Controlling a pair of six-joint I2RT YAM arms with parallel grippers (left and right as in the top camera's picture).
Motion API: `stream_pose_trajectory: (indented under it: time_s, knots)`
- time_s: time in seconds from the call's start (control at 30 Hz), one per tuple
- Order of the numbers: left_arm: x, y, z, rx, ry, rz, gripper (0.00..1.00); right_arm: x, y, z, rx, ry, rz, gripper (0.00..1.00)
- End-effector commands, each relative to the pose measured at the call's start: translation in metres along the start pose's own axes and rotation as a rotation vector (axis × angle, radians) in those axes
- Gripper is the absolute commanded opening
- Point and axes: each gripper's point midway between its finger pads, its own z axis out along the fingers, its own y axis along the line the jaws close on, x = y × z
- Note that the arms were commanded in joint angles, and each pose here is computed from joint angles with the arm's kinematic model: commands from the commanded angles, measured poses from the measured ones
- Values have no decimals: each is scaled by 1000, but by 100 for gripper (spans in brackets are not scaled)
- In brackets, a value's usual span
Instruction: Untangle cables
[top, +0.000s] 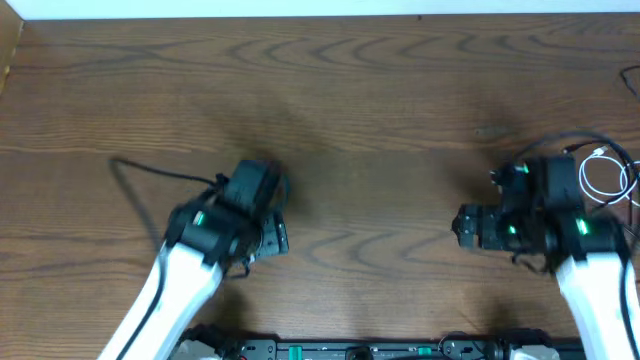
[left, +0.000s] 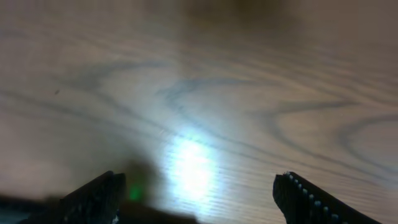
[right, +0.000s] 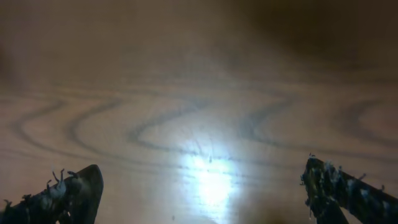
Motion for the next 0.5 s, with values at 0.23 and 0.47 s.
stream_pose_trajectory:
  time_s: [0.23,0.47]
  knots:
    - [8,2,-44,240,-297,-34,97,-6,7,-74,-12,-421,-54,99]
    - [8,2,-48,257,-319,-36,98,2,6,-76,-10,-411,-53,99]
